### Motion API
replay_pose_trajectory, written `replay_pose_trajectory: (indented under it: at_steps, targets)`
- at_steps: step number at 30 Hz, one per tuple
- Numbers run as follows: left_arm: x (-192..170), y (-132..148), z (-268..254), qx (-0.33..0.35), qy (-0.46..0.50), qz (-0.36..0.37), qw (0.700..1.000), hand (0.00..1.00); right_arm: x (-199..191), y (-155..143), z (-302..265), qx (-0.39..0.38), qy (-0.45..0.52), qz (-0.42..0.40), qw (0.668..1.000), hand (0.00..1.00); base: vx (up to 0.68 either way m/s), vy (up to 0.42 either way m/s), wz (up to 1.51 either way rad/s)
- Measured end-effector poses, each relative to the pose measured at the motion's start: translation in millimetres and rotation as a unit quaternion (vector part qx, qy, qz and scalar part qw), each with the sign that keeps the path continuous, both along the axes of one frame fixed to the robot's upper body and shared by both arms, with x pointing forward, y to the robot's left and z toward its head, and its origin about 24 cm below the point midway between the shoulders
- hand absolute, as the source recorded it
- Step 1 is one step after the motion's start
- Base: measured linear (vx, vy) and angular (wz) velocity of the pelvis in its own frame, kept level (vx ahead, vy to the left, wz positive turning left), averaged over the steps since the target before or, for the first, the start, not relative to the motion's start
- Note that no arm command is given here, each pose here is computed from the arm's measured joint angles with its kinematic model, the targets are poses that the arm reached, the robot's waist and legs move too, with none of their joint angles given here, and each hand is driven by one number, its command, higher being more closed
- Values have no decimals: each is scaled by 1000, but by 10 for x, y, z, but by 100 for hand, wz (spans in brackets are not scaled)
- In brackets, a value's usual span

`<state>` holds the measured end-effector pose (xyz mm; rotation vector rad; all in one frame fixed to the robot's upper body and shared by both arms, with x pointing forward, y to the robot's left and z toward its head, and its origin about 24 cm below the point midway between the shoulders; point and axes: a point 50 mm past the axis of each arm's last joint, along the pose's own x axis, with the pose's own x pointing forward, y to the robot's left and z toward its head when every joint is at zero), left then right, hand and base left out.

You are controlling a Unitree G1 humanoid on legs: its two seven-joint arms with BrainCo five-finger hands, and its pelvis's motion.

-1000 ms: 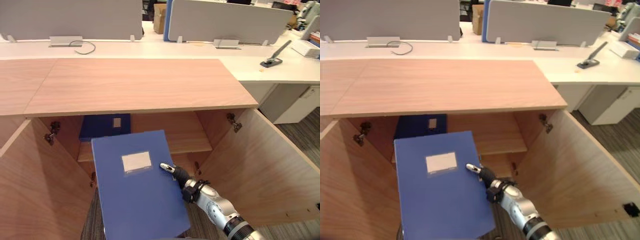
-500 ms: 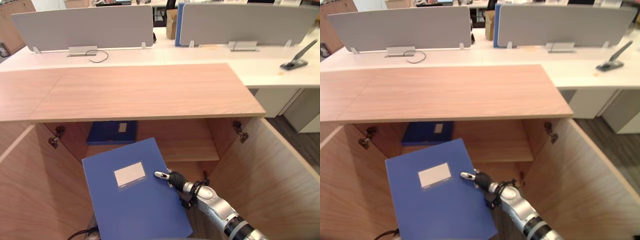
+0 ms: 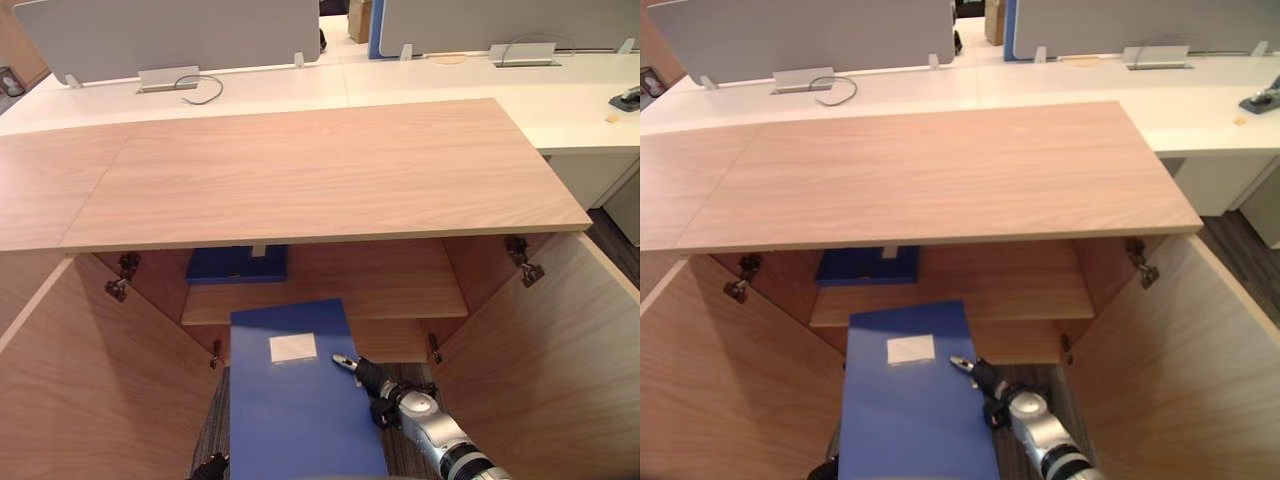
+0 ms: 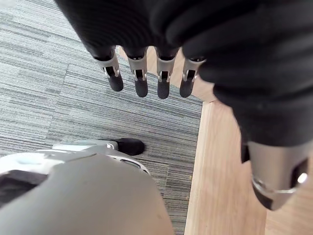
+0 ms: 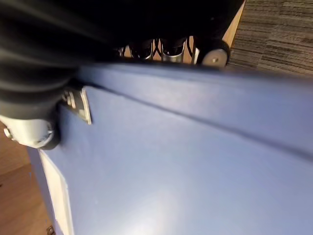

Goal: Walk over to the cabinet, pick up the folder, carry it to the office cabinet, place the folder inside the office cabinet, then close the office cabinet door

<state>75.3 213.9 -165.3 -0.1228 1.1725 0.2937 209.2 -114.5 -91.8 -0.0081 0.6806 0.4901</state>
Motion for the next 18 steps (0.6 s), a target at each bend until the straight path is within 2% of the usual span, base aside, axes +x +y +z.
replay_pose_trajectory:
  at_steps: [5,9,10,12,13,15,16,17,18]
  targets:
    - [21,7,6,9,-1,2,1000,0,4,-143,-80,2,23,-92,995,100,-4,-8,-4]
    - [25,35,11,28,2,19,999,0,95,-385,-62,47,34,-259,964,100,1,9,-4]
    - [17,39,10,33,3,35,999,0,201,-485,10,95,24,-352,931,100,0,5,-4]
    - [6,42,8,35,4,49,998,0,340,-596,119,145,4,-433,890,100,2,5,-4]
    - [-3,41,6,38,5,64,997,0,490,-719,254,188,-21,-497,847,100,6,6,-3]
    - [-9,39,7,40,5,74,996,0,641,-834,409,234,-46,-552,799,100,0,0,0]
    - [-10,39,9,43,5,80,996,0,742,-902,529,266,-64,-589,761,100,0,0,0]
    - [-15,39,9,44,5,85,995,0,816,-928,615,288,-71,-609,736,100,0,0,0]
    - [-15,39,9,44,5,89,995,0,834,-898,625,294,-66,-613,730,100,0,0,0]
